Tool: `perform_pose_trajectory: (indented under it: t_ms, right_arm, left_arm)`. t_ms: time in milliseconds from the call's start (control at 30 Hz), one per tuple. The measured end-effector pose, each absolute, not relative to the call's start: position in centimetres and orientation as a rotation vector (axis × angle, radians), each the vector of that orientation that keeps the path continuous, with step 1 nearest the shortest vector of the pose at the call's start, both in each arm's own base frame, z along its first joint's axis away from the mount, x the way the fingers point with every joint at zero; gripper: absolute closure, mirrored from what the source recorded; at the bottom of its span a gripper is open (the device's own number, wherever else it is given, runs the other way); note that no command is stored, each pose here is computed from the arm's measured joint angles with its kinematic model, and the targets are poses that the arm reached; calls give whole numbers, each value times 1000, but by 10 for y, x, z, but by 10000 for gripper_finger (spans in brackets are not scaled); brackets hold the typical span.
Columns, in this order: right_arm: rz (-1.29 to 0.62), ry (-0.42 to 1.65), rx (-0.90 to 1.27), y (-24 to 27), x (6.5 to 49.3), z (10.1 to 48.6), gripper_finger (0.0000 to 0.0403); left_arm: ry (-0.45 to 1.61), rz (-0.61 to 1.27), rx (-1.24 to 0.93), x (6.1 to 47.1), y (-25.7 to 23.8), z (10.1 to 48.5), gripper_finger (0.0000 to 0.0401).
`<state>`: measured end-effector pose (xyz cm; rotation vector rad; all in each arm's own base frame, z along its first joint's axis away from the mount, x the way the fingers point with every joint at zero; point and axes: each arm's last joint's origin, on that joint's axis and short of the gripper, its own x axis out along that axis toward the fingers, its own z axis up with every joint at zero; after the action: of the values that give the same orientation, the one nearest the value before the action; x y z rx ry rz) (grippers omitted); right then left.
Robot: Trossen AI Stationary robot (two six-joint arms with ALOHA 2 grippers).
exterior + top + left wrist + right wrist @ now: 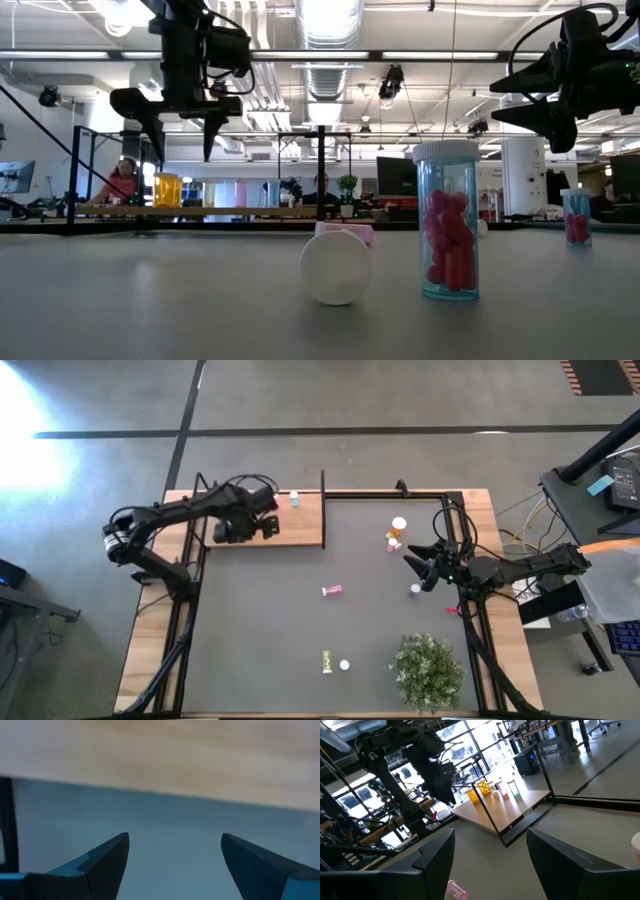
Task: Pick and place medicine bottles onto shelf by color
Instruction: Put the bottom yellow pill bottle on the shelf aligned with the other yellow pill bottle
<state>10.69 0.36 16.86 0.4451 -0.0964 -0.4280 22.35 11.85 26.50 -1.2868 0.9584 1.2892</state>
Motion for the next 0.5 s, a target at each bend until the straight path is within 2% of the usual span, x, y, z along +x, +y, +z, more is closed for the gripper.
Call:
perform_pose_trajectory:
  t_ms: [500]
  right_arm:
    - [-428,-97,445,4,107,169,165]
  left_arm:
    - [1025,1185,-1279,287,4,228,102]
